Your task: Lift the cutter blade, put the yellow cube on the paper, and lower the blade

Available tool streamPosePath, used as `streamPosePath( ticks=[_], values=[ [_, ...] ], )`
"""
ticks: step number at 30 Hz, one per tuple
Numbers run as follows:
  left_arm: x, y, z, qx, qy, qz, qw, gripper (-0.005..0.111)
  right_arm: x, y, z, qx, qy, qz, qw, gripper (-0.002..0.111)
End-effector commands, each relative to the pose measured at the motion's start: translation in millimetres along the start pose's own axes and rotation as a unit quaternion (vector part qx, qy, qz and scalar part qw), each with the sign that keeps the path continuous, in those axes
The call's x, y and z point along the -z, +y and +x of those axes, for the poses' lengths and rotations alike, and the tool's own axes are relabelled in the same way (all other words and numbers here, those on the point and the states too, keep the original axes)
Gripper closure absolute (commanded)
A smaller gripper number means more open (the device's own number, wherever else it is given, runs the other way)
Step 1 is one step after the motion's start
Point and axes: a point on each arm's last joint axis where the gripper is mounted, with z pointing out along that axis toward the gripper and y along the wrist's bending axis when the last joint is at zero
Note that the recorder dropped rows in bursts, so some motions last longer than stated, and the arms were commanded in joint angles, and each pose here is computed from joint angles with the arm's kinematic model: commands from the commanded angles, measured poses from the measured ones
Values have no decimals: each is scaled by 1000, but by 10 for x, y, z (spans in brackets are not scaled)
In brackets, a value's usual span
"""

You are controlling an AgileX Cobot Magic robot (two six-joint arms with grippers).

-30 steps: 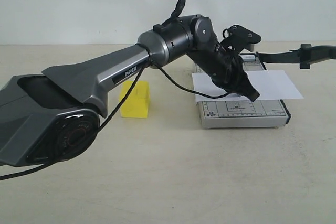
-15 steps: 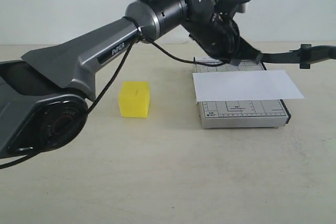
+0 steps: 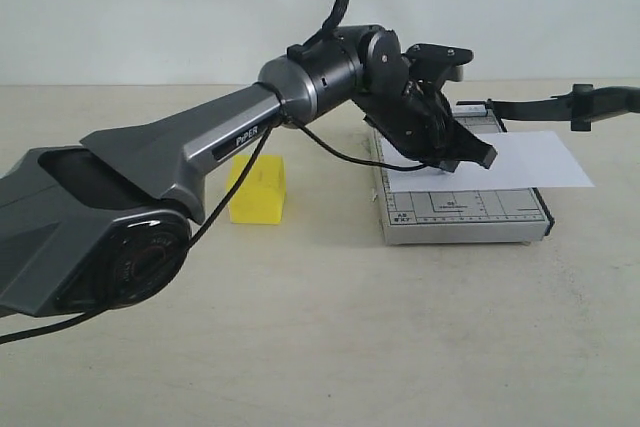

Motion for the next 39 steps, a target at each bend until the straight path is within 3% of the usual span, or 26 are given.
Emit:
streamPosePath(
  ticks=[1,7,12,16,19,21,23,26,28,31,33,37,39],
  values=[
    [-88,-20,70,-8,13,6,1000,102,-1,-1,-3,1,-1,1,1000,108],
    [-22,-35,8,-15,3,5,1000,102,-1,-1,-3,1,-1,1,1000,108],
    [499,-98,-441,-17,-103,-30,994,102,-1,-1,-3,0,-1,1,1000,108],
    [1110,-127,-757,27,-173,-104,979,102,-1,-1,-3,0,-1,1,1000,108],
    [1461,-173,-844,35,-188,-209,959,102,-1,0,1,-1,1,0,1000,108],
    [1661,-288,-873,47,-197,-262,943,102,-1,0,3,-4,2,0,1000,108],
    [1882,-465,-918,47,-214,-282,934,102,-1,0,6,-8,4,0,1000,108],
    [2187,-799,-999,27,-252,-268,929,102,-1,1,12,-13,7,0,1000,108],
    [2358,-954,-1014,10,-269,-294,917,102,-1,1,13,-13,8,0,1000,108],
    [2427,-968,-908,6,-227,-381,896,102,-1,1,15,-17,9,0,1000,108],
    [2400,-933,-850,2,-199,-413,889,102,-1,1,15,-17,9,0,1000,108],
    [2488,-997,-887,-39,-206,-393,896,102,-1,1,15,-17,9,0,1000,108],
    [2596,-1062,-931,-114,-202,-378,896,102,-1,1,15,-17,9,0,1000,108]
  ],
)
